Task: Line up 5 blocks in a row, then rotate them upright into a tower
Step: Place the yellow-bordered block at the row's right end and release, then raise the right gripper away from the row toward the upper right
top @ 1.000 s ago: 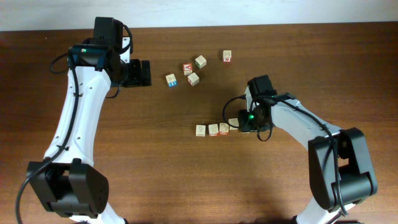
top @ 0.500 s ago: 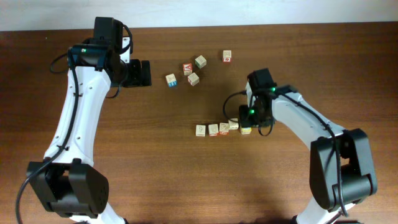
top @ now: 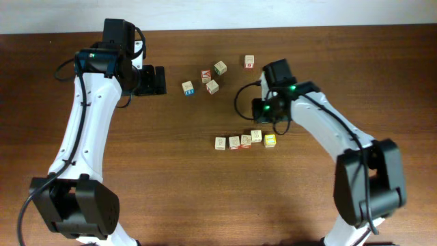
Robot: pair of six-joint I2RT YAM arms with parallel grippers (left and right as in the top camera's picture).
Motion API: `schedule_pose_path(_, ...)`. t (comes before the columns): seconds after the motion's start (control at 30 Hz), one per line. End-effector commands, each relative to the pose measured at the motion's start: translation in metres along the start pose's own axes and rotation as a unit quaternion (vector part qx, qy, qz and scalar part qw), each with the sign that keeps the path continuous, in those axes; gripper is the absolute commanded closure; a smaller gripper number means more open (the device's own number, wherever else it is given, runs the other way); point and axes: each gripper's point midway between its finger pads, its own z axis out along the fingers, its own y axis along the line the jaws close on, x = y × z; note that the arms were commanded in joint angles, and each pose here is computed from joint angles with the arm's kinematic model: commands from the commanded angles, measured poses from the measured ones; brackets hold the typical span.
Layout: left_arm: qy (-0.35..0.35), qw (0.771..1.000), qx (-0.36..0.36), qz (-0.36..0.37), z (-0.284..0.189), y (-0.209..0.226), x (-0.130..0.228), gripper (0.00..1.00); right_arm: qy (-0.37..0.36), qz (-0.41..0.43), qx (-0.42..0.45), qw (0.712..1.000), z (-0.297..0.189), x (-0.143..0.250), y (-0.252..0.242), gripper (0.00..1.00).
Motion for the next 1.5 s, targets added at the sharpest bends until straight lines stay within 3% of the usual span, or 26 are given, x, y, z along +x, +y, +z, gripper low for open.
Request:
schedule_pose_path(0.0, -0.010, 1.000, -0.002, -0.006, -0.004, 0.001, -0.006, 0.01, 0.023, 0.007, 0.003, 1.000, 0.023, 0.008, 0.008, 0.96)
schedule_pose_path(0.73, -0.010, 1.000, -0.002, -0.006, -0.004, 0.001, -0.006, 0.01, 0.089, 0.019, -0.006, 0.996, 0.024, 0.038, 0.008, 0.96)
schedule_pose_path(0.93, -0.010, 1.000, -0.002, -0.006, -0.004, 0.001, -0.006, 0.01, 0.065, 0.023, 0.004, 0.998, -0.004, 0.009, 0.008, 0.96)
schedule_pose_path(1.07, -0.010, 1.000, -0.002, -0.006, -0.004, 0.001, -0.006, 0.01, 0.064, 0.047, 0.023, 0.997, -0.046, -0.005, -0.008, 0.96)
schedule_pose_path(1.2, -0.010, 1.000, -0.002, -0.006, -0.004, 0.001, -0.006, 0.01, 0.098, 0.100, 0.043, 0.989, -0.062, 0.009, -0.048, 0.96)
schedule_pose_path(1.47, -0.010, 1.000, -0.002, -0.006, -0.004, 0.001, -0.006, 0.01, 0.132, 0.123, 0.041, 0.983, -0.022, 0.049, -0.083, 0.96)
